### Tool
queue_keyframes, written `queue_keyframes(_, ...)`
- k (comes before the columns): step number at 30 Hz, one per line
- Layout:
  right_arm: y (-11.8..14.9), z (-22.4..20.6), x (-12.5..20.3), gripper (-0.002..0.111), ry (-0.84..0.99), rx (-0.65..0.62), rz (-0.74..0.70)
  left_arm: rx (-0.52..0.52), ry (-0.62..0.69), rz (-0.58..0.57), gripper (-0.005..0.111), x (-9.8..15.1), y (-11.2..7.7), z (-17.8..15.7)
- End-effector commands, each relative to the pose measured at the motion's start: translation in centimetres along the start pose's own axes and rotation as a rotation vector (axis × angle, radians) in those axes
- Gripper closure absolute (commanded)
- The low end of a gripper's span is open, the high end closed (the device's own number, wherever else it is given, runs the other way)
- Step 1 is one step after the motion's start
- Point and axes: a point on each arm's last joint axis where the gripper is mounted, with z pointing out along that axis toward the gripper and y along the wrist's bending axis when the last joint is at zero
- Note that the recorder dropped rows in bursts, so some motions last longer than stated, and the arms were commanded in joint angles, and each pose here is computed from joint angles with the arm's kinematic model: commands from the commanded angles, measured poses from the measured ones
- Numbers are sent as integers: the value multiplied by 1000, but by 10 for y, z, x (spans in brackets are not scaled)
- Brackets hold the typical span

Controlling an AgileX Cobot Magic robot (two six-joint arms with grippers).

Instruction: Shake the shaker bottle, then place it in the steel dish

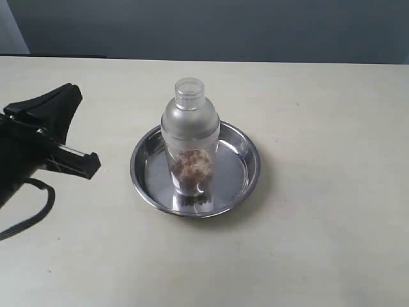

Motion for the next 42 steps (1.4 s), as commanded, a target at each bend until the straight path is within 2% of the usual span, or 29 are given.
queue_keyframes(1, 0, 0, -1, 109, -12, 0, -6, 66, 159, 30, 106, -20, -4, -6)
queue_keyframes(4, 0, 0, -1, 109, -12, 0, -6, 55, 156, -54, 106, -44, -1, -11)
queue_keyframes(5, 0, 0, -1, 109, -12, 0, -6, 64, 144, -41, 106, -53, -1, -14)
queue_keyframes(8, 0, 0, -1, 109, -12, 0, -6, 141, 141, 100, 106, -72, -3, -24)
queue_keyframes(10, 0, 0, -1, 109, -12, 0, -6, 130, 135, 58, 106, -80, 0, -31)
queue_keyframes(13, 0, 0, -1, 109, -12, 0, -6, 52, 141, -33, 106, -85, 11, -43)
queue_keyframes(14, 0, 0, -1, 109, -12, 0, -6, 32, 149, -25, 106, -85, 15, -48)
queue_keyframes(16, 0, 0, -1, 109, -12, 0, -6, -26, 169, 75, 106, -86, 23, -56)
queue_keyframes(18, 0, 0, -1, 109, -12, 0, -6, -118, 166, 144, 106, -85, 35, -64)
queue_keyframes(25, 0, 0, -1, 109, -12, 0, -6, -522, 219, 150, 106, -83, 72, -85)
queue_keyframes(29, 0, 0, -1, 109, -12, 0, -6, -679, 254, 156, 106, -82, 84, -93)
queue_keyframes(32, 0, 0, -1, 109, -12, 0, -6, -743, 268, 158, 106, -82, 88, -97)
queue_keyframes(36, 0, 0, -1, 109, -12, 0, -6, -760, 272, 159, 106, -82, 89, -99)
queue_keyframes(39, 0, 0, -1, 109, -12, 0, -6, -812, 321, 238, 106, -82, 93, -103)
queue_keyframes(41, 0, 0, -1, 109, -12, 1, -9, -822, 298, 185, 106, -82, 93, -103)
queue_keyframes(42, 0, 0, -1, 109, -12, 0, -6, -807, 264, 119, 106, -82, 92, -101)
